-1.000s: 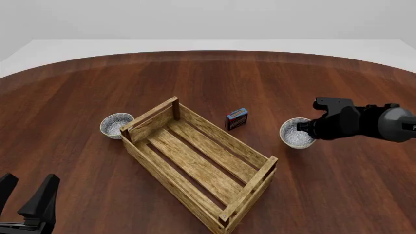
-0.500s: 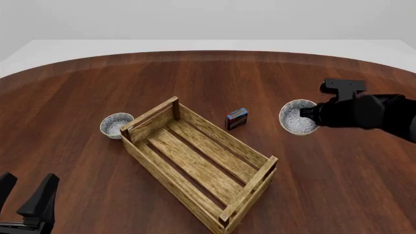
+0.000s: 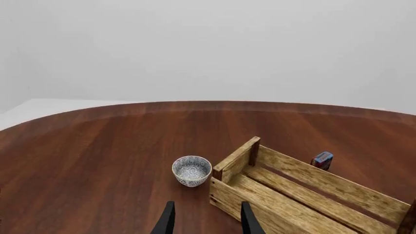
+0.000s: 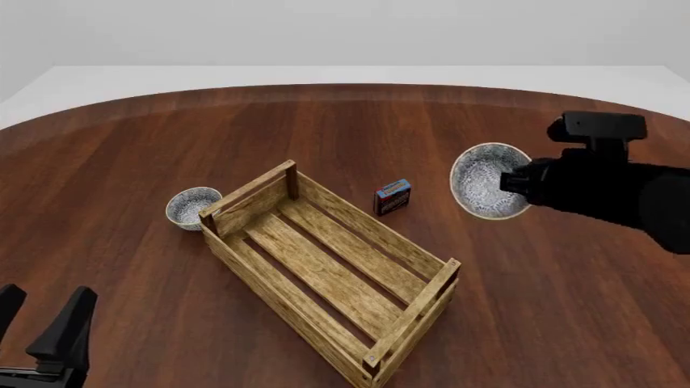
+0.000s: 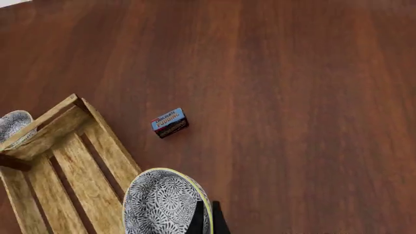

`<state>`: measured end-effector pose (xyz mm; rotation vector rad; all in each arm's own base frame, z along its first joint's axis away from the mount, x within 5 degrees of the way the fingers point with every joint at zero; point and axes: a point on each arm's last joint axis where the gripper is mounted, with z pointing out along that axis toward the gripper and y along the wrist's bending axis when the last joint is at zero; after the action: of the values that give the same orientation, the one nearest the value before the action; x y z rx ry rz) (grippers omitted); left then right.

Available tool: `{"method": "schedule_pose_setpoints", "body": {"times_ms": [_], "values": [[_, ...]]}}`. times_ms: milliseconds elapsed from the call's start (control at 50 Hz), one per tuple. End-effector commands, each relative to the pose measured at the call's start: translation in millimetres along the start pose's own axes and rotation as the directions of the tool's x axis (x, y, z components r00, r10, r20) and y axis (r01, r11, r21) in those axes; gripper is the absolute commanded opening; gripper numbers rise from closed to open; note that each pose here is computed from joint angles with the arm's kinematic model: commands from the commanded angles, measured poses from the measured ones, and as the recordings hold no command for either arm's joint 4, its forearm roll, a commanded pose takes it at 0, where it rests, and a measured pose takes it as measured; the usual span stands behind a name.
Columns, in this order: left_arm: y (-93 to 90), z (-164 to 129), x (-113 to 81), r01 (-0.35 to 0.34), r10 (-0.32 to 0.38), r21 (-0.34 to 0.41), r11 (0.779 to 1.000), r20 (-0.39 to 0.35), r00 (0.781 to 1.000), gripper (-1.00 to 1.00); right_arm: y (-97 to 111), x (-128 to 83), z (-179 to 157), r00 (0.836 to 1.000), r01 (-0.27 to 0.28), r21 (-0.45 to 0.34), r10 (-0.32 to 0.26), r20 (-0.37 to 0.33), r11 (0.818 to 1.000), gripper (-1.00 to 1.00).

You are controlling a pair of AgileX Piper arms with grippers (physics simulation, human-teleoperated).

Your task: Stack the right bowl on the left bowl and place them in the tray.

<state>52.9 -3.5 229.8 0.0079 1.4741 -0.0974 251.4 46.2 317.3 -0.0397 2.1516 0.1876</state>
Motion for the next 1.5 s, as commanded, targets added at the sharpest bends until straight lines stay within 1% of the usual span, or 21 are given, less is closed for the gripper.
{"method": "schedule_pose_setpoints", "body": {"times_ms": [20,140,320,420,500,540,600,640,780,840,880,900,980,1060,1120,1140,1220,1240,1380,1440,1500], "values": [[-0.5,-0.4,-3.2,-0.009,0.009,0.006,1.0,0.002,1.0,1.0,17.4,5.7,-43.7,0.997,0.019,-0.086,-0.012,0.079,0.996,-1.0],[-0.8,-0.2,-3.5,-0.011,0.011,0.012,1.0,0.0,1.0,1.0,24.8,12.4,-59.8,0.994,0.035,-0.132,-0.021,0.108,0.991,-1.0],[-1.9,-1.5,-9.3,-0.021,0.021,0.027,0.999,0.004,1.0,1.0,32.9,21.5,-70.7,0.989,0.061,-0.189,-0.033,0.148,0.98,-1.0],[-2.8,-0.9,-11.8,-0.019,0.019,0.041,0.999,0.0,1.0,1.0,38.3,26.5,-75.2,0.985,0.066,-0.229,-0.026,0.173,0.971,-1.0],[-3.7,4.2,-10.3,-0.023,0.024,0.054,0.998,-0.023,0.999,1.0,39.4,27.0,-81.7,0.979,0.071,-0.247,-0.02,0.203,0.966,-1.0],[-4.6,5.5,-10.8,-0.026,0.027,0.068,0.997,-0.023,0.999,1.0,40.5,27.7,-86.0,0.976,0.074,-0.261,-0.016,0.219,0.963,-1.0],[-6.6,4.1,-15.1,-0.001,0.003,0.102,0.995,-0.014,1.0,1.0,40.4,27.6,-88.7,0.971,0.08,-0.267,-0.014,0.239,0.96,-1.0],[-8.3,5.2,-17.8,0.002,0.0,0.128,0.992,-0.011,1.0,1.0,39.8,27.0,-92.8,0.964,0.079,-0.274,-0.003,0.267,0.959,-1.0],[-12.8,8.1,-30.9,-0.022,0.021,0.187,0.982,0.006,1.0,1.0,41.5,27.5,-88.4,0.956,0.062,-0.291,0.027,0.293,0.955,-1.0],[-16.3,12.1,-35.1,-0.021,0.021,0.226,0.974,-0.001,1.0,1.0,42.3,26.2,-85.9,0.953,0.066,-0.291,0.026,0.3,0.955,-1.0],[-17.0,12.8,-39.5,-0.032,0.031,0.232,0.972,0.008,0.999,1.0,43.2,26.2,-83.8,0.952,0.07,-0.292,0.024,0.304,0.954,-1.0],[-17.9,12.7,-41.2,-0.043,0.041,0.244,0.969,0.014,0.999,1.0,43.7,26.4,-83.9,0.952,0.068,-0.296,0.026,0.305,0.953,-1.0],[-22.4,14.8,-51.6,-0.038,0.034,0.296,0.954,0.019,0.999,1.0,43.9,24.9,-82.7,0.949,0.07,-0.295,0.028,0.314,0.953,-1.0],[-26.9,21.2,-70.1,-0.039,0.032,0.322,0.946,0.028,0.999,1.0,45.3,26.0,-81.3,0.947,0.077,-0.301,0.024,0.319,0.951,-1.0],[-30.7,25.6,-74.5,-0.042,0.033,0.349,0.936,0.031,0.999,1.0,46.4,26.7,-77.7,0.949,0.08,-0.301,0.02,0.314,0.95,-1.0],[-34.7,30.0,-76.3,-0.029,0.023,0.373,0.927,0.02,1.0,1.0,46.0,23.7,-78.0,0.947,0.083,-0.294,0.016,0.321,0.952,-1.0],[-38.0,32.2,-83.5,-0.04,0.029,0.396,0.917,0.033,0.999,1.0,45.4,21.8,-75.5,0.946,0.085,-0.286,0.013,0.324,0.955,-1.0],[-40.6,34.5,-86.5,-0.038,0.027,0.412,0.91,0.031,0.999,1.0,45.6,21.3,-72.5,0.947,0.088,-0.28,0.007,0.322,0.956,-1.0],[-60.7,56.3,-88.4,-0.068,0.064,0.484,0.873,0.025,0.998,1.0,52.5,21.2,-62.0,0.951,0.102,-0.293,-0.006,0.309,0.951,-1.0],[-70.9,65.4,-89.1,-0.054,0.059,0.516,0.855,0.006,0.998,1.0,53.8,20.9,-60.0,0.952,0.104,-0.295,-0.009,0.306,0.95,-1.0],[-79.4,73.9,-89.8,-0.062,0.071,0.534,0.843,0.003,0.997,1.0,53.9,20.7,-57.1,0.953,0.104,-0.291,-0.012,0.304,0.951,-1.0]]}}
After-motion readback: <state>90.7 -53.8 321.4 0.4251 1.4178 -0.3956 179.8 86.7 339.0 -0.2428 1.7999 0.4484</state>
